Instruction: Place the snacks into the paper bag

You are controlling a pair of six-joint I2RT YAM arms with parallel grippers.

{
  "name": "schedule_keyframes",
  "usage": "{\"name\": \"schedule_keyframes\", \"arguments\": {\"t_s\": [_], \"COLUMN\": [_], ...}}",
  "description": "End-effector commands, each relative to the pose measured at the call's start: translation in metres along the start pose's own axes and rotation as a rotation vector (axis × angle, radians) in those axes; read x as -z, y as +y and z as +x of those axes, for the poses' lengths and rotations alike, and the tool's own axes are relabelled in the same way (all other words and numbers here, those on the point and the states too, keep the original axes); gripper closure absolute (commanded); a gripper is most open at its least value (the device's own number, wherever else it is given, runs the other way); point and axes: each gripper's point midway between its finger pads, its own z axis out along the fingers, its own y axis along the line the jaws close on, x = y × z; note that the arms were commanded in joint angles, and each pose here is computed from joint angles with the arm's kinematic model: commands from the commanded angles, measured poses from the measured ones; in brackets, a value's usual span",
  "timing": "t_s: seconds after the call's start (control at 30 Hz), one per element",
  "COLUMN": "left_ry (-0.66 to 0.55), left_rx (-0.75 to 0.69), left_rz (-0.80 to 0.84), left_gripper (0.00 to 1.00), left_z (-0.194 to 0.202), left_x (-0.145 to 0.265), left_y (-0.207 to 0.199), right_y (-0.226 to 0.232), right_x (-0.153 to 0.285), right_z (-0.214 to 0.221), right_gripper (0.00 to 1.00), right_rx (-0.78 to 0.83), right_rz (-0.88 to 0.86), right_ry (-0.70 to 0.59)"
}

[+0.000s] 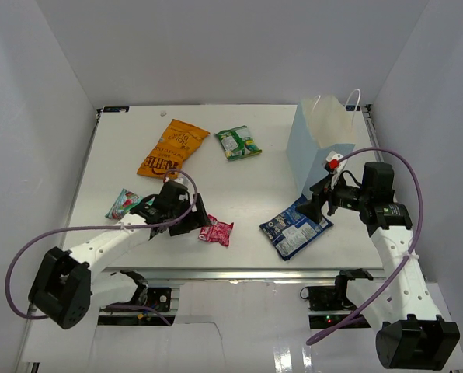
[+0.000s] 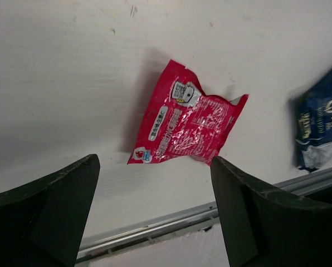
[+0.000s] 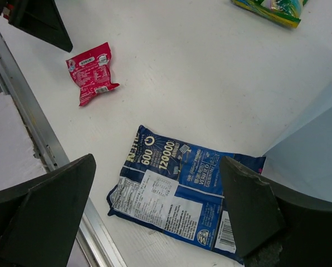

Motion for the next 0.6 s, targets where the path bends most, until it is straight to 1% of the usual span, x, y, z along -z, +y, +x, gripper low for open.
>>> {"name": "schedule_keyframes", "arguments": {"t_s": [0.0, 0.07, 0.13, 0.17, 0.23, 0.27, 0.3, 0.37, 0.4, 0.57], "left_ry": [-0.042, -0.063, -0.041, -0.053, -0.033, -0.024, -0.03, -0.023, -0.03, -0.049], "left_rx": [-0.072, -0.086, -0.099, -0.066, -0.033, -0.006, 0.053, 0.105, 0.14, 0.175], "left_rz": [-0.123, -0.203, -0.283, -0.32, -0.361, -0.39, -0.401, -0.444, -0.452, -0.464], "left_gripper": [0.09, 0.1, 0.11, 0.14, 0.17, 0.2, 0.23, 0.25, 0.28, 0.29], "left_z": [0.005, 0.006, 0.018, 0.019, 0.028, 0.03, 0.032, 0.035, 0.035, 0.027], "left_x": [-0.001, -0.004, -0.006, -0.007, -0.011, -0.015, -0.019, -0.026, -0.029, -0.042], "left_y": [-0.008, -0.008, -0.006, -0.003, -0.001, 0.002, 0.0, 0.003, 0.001, -0.011], "right_y": [0.004, 0.005, 0.006, 0.006, 0.006, 0.007, 0.007, 0.006, 0.006, 0.006], "right_x": [0.001, 0.002, 0.002, 0.002, 0.003, 0.003, 0.003, 0.003, 0.003, 0.003], "right_z": [-0.012, -0.012, -0.012, -0.013, -0.013, -0.013, -0.013, -0.012, -0.013, -0.012], "right_gripper": [0.03, 0.02, 0.02, 0.02, 0.02, 0.02, 0.02, 0.02, 0.02, 0.02], "right_rx": [0.09, 0.09, 0.095, 0.097, 0.102, 0.102, 0.102, 0.1, 0.103, 0.099], "right_rz": [-0.034, -0.036, -0.035, -0.034, -0.029, -0.031, -0.03, -0.027, -0.025, -0.026], "right_ry": [-0.046, -0.047, -0.048, -0.049, -0.051, -0.052, -0.052, -0.05, -0.051, -0.049]}}
